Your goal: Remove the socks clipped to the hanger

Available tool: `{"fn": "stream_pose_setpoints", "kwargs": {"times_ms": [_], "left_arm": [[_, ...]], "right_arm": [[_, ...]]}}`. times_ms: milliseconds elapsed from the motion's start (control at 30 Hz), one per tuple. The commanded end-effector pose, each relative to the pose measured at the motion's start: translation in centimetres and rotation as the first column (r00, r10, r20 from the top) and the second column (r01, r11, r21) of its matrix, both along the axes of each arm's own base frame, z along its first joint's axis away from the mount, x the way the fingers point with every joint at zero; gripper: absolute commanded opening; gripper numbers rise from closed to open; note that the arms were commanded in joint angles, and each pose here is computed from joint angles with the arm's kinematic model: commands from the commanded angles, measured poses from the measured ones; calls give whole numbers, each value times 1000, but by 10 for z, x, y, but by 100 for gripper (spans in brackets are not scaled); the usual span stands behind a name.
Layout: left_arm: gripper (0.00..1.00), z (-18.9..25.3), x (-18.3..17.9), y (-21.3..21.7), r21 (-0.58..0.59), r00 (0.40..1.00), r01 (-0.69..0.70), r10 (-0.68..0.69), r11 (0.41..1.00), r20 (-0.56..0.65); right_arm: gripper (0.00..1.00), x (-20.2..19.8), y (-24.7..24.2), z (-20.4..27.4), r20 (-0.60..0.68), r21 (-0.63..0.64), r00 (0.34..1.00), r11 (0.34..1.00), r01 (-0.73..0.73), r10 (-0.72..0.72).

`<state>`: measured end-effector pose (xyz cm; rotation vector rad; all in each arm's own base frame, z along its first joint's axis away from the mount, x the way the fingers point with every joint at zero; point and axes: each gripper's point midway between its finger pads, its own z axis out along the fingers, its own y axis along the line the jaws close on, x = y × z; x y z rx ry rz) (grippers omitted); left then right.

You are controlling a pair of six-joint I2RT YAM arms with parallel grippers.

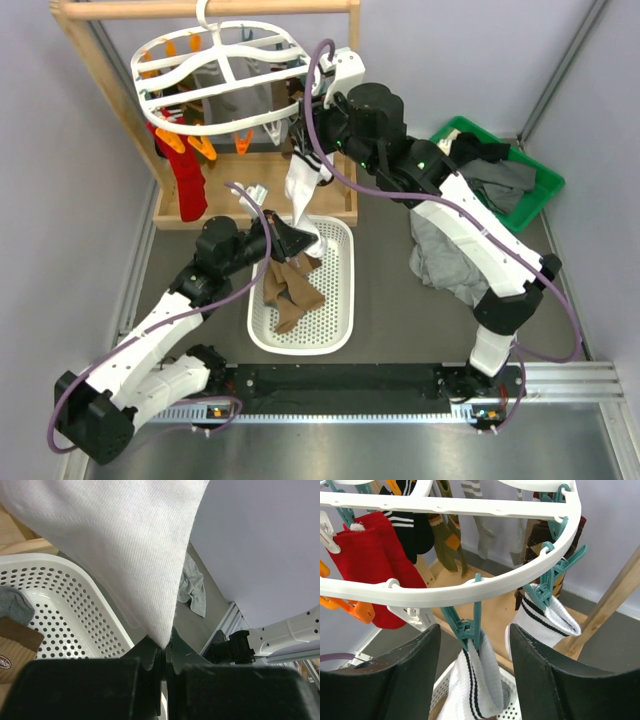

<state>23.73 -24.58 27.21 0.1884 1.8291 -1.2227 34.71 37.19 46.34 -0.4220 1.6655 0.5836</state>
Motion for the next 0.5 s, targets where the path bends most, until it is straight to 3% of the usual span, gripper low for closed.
{"fn": "stream_pose_setpoints", "kwargs": {"times_ms": [0,467], "left_arm": [[0,10,-4,0,-30,999,15,-14,999,30],[0,13,-8,0,-48,999,23,-21,999,29]], "right_arm": [[58,-7,4,31,66,61,998,998,-2,-2],[56,-9,14,28,78,55,997,998,-10,5]]}}
